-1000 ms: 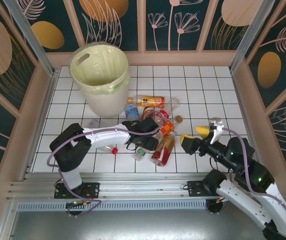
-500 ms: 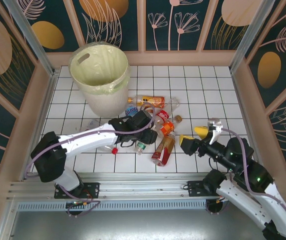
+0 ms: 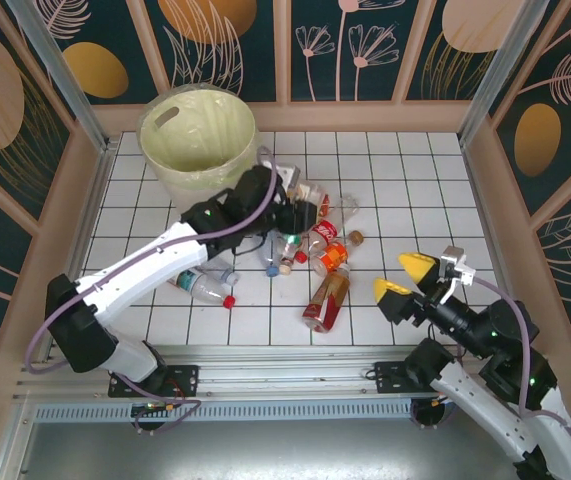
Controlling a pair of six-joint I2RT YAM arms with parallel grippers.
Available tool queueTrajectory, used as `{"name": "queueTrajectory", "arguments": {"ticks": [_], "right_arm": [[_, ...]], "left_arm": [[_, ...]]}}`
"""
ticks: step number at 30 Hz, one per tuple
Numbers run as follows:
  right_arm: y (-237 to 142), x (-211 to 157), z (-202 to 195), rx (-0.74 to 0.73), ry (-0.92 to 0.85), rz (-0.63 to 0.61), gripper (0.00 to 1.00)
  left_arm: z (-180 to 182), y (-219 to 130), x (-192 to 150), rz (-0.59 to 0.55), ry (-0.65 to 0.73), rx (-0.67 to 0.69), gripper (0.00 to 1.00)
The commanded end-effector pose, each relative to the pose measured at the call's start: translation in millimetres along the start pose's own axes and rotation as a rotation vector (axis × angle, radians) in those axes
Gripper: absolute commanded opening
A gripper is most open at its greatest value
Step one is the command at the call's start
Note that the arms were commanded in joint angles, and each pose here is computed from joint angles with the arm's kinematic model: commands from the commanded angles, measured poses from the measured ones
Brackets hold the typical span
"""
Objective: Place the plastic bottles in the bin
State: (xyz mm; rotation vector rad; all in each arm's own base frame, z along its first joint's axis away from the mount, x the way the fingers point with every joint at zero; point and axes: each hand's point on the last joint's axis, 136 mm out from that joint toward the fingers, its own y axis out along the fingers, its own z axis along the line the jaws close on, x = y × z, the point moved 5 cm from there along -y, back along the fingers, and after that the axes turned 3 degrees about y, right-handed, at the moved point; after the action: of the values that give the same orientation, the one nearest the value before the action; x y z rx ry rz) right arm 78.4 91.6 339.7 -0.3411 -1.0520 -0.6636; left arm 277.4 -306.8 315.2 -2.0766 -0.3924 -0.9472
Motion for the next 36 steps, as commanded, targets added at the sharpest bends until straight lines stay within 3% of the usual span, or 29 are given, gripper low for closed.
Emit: {"name": "queueTrajectory", "arguments": {"ticks": [1, 9, 16, 25, 36], "right_arm": [[1.5, 0.0, -1.3, 0.004, -0.014, -0.025, 0.99], [0.6, -0.8, -8.8, -0.048, -0.003, -0.036, 0.99], [1.1, -2.0, -10.9, -0.062, 0.01, -0.032, 0.99], [2.2, -2.1, -14.0, -0.085, 0.008, -0.033, 0.99], [5.2, -3.5, -16.0, -0.1, 0.011, -0.02, 0.99]], "left_arm": [[4.6, -29.6, 43.9, -0.095, 0.021, 0.04, 0.59], [46.4, -82.4, 134.4, -0.274, 0.025, 0.19, 0.6], [100.1, -104.5, 176.1, -0.359, 0.005, 0.351, 0.6], [163.3, -84.1, 172.3, -0.301, -0.039, 0.43, 0.59], [208.5, -16.3, 138.2, -0.124, -0.058, 0.467, 0.6]]}}
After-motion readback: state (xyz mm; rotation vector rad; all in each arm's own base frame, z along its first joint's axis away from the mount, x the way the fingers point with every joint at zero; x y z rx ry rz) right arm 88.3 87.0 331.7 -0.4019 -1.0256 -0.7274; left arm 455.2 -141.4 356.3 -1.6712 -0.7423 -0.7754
